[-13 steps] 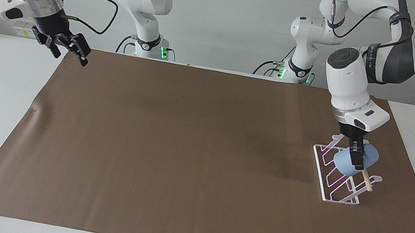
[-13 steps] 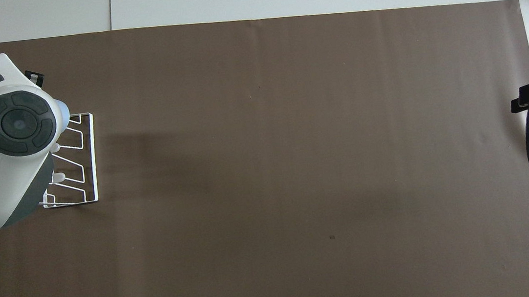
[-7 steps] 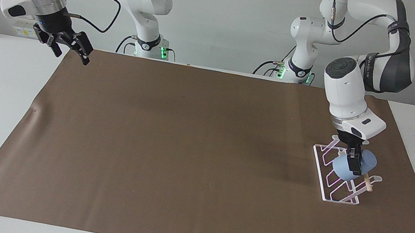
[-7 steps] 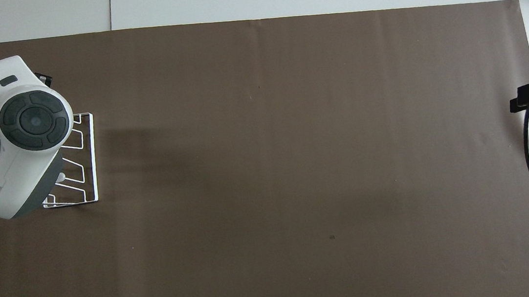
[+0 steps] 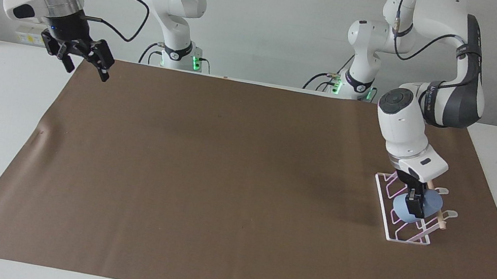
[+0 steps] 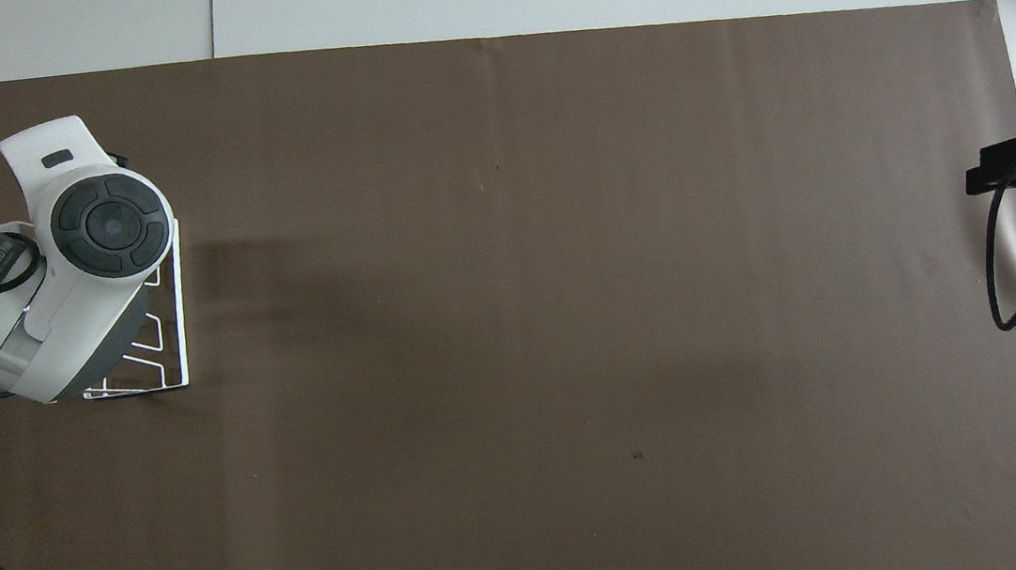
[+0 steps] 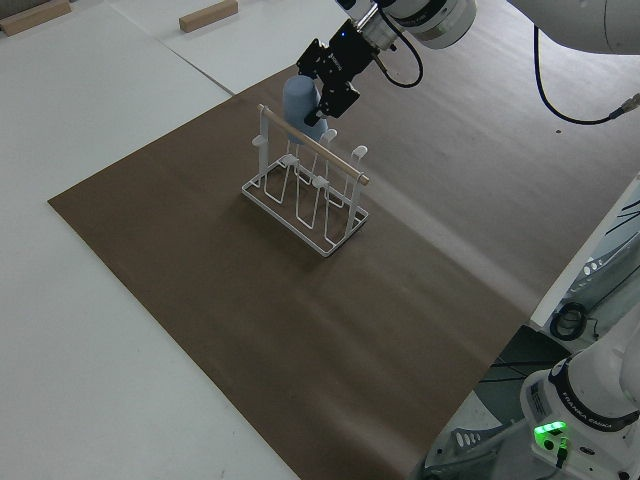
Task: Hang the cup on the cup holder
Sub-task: 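Carry the cup with the left gripper over the wire rack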
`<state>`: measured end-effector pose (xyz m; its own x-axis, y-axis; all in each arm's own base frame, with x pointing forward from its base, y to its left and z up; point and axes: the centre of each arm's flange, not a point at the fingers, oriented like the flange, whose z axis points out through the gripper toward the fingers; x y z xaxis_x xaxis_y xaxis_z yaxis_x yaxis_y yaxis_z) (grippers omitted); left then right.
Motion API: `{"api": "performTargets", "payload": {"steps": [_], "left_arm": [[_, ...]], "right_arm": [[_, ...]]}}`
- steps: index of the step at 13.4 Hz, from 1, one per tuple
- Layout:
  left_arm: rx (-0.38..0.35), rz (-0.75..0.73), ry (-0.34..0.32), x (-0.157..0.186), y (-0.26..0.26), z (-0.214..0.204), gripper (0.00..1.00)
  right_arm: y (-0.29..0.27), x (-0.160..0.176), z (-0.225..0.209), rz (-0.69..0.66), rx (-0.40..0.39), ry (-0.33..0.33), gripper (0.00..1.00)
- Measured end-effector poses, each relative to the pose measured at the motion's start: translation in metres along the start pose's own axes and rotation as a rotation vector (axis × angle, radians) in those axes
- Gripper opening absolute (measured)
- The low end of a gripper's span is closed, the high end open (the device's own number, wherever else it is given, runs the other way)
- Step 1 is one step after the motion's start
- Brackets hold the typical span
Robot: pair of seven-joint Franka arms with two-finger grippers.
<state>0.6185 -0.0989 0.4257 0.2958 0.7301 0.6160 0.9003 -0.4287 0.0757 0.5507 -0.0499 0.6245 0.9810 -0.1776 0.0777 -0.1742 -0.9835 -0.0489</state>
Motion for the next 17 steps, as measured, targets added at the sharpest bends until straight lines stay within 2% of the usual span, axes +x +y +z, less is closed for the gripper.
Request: {"api": "performTargets", "payload": {"steps": [8,9,10,12,13,15,17], "left_arm": [[0.004,0.011,-0.003,-0.0059,-0.0012,0.0017,0.79],[0.003,0.011,-0.003,-0.0064,-0.0009,0.0012,0.86],[0.002,0.013,-0.004,-0.0071,-0.0007,0.0007,0.86],[0.0,0.015,-0.004,-0.0084,-0.0002,-0.0004,0.94],[0.0,0.015,-0.005,-0.0087,-0.0001,-0.0007,0.94],[-0.003,0.016,-0.004,-0.0088,0.0004,-0.002,1.0],[-0.009,0.015,-0.004,-0.0082,0.0014,-0.0052,1.0]], "right_arm": [[0.0,0.0005,-0.0004,0.0,0.0,0.005,1.0],[0.0,0.0005,-0.0004,0.0,0.0,0.005,1.0],[0.0,0.0005,-0.0004,0.0,0.0,0.005,1.0],[0.0,0.0005,-0.0004,0.0,0.0,0.005,1.0],[0.0001,0.0005,-0.0004,0.0,0.0,0.005,1.0],[0.0001,0.0005,-0.0003,0.0,0.0,0.005,1.0],[0.0009,0.0006,-0.0003,0.0,-0.005,0.005,1.0]]}}
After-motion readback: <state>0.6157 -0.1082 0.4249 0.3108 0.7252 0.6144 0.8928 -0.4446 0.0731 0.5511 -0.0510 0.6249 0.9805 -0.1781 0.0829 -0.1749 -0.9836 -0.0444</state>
